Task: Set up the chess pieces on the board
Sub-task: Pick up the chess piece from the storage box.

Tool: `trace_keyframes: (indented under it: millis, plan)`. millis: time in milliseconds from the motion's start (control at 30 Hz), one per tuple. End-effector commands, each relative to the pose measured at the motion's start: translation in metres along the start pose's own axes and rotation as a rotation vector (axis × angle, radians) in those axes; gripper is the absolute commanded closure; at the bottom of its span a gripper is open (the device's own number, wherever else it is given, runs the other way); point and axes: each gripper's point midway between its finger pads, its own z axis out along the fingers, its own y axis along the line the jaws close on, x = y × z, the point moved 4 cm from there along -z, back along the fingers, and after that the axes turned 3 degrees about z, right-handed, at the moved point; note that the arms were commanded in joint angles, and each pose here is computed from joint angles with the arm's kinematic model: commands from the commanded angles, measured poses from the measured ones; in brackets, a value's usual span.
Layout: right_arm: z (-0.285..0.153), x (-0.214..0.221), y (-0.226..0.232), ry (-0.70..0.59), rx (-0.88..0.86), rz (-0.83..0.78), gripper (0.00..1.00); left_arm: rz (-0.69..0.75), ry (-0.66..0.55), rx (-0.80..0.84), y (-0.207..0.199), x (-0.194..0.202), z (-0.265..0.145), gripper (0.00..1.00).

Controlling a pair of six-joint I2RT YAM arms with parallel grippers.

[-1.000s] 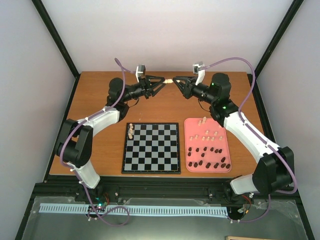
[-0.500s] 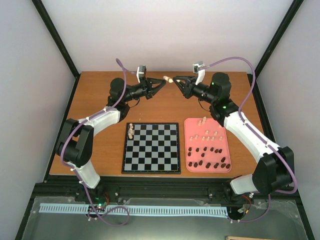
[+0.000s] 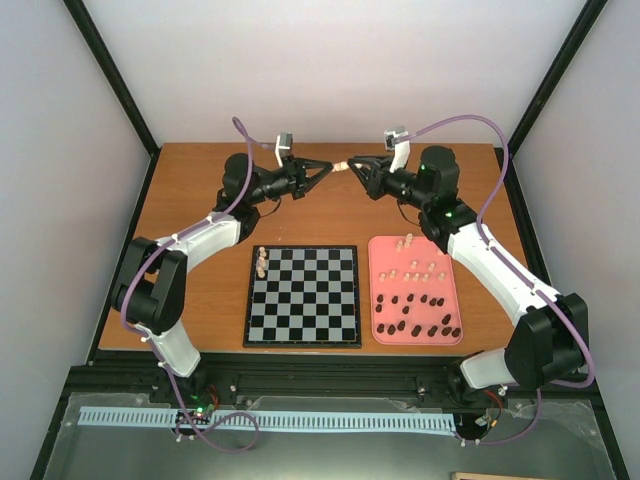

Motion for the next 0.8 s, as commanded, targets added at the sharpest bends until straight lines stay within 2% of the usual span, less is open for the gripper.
trace_keyframes:
  millis: [0,233,267,400,500,600,767]
  plan:
    - [-0.007,-0.011,-0.002,-0.022,0.096,-0.048,0.97,0.099,0.003,-0.048,-0.001,-0.009,0.01,0.99]
    - [-0.007,-0.003,-0.005,-0.002,0.096,-0.047,0.97,0.118,0.014,-0.097,0.014,-0.011,0.014,0.98]
    - [-0.007,-0.003,-0.005,-0.004,0.094,-0.046,0.97,0.109,0.017,-0.091,0.015,-0.011,0.015,0.93]
    - [-0.007,-0.007,-0.001,-0.012,0.075,-0.053,0.97,0.084,0.029,-0.081,0.019,-0.011,0.017,0.52]
    - [-0.007,-0.01,0.002,-0.019,0.066,-0.057,0.97,0.066,0.032,-0.077,0.021,-0.01,0.018,0.33]
    - [-0.008,-0.012,0.004,-0.021,0.055,-0.059,0.97,0.042,0.034,-0.062,0.022,-0.01,0.019,0.23]
    - [-0.006,-0.011,0.004,-0.022,0.043,-0.057,0.97,0.0,0.024,-0.023,0.017,-0.01,0.018,0.22]
